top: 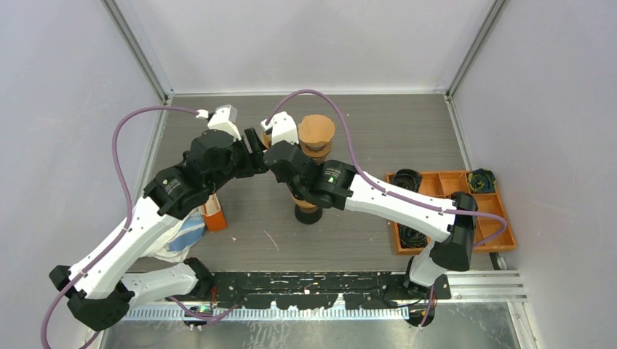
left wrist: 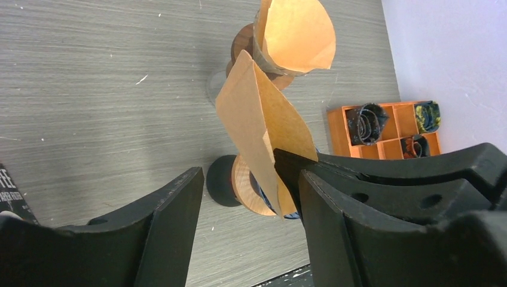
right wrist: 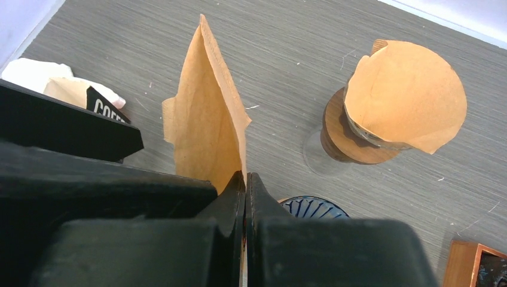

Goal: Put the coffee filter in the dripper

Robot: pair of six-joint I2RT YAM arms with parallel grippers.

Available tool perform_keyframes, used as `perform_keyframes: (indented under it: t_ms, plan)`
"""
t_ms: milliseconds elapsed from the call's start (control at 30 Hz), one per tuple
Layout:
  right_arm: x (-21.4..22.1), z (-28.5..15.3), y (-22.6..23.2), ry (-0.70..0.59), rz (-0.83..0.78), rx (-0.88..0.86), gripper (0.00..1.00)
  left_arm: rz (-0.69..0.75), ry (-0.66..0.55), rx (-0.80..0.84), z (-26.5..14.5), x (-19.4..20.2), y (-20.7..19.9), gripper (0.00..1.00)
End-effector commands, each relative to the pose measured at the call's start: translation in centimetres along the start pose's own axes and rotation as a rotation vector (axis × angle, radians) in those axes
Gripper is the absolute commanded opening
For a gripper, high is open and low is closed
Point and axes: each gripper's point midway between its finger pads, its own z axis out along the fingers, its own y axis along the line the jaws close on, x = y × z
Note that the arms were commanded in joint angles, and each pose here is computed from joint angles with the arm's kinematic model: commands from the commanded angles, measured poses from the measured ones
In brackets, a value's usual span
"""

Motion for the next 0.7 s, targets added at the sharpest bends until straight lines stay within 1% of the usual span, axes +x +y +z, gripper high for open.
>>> perform_keyframes:
  t_ms: [0, 133, 333, 367, 467, 667]
  plan:
    - [-3.9, -2.0, 0.0, -0.090, 0.100, -0.032, 0.01, -0.003, -0.053, -0.011, 0.2, -1.2, -0.4, 0.59]
    - [-4.4, -2.4, -0.3, -0.103, 0.109, -0.033, 0.01, 0.017, -0.053, -0.048, 0.3, -1.1, 0.2, 0.52]
    - [-4.7, -2.7, -0.5, -0.112, 0.116, -0.034, 0.01, 0.043, -0.040, -0.085, 0.3, -0.8, 0.9, 0.33]
    - [-4.7, -2.7, -0.5, -0.111, 0.114, -0.034, 0.01, 0.047, -0.039, -0.088, 0.3, -0.8, 0.9, 0.28]
    - [-4.7, -2.7, -0.7, -0.112, 0.113, -0.028, 0.01, 0.058, -0.030, -0.094, 0.2, -0.7, 1.0, 0.19]
    - [-4.8, -3.0, -1.2, -0.113, 0.107, -0.016, 0.01, 0.080, -0.015, -0.113, -0.2, -0.8, 1.2, 0.08]
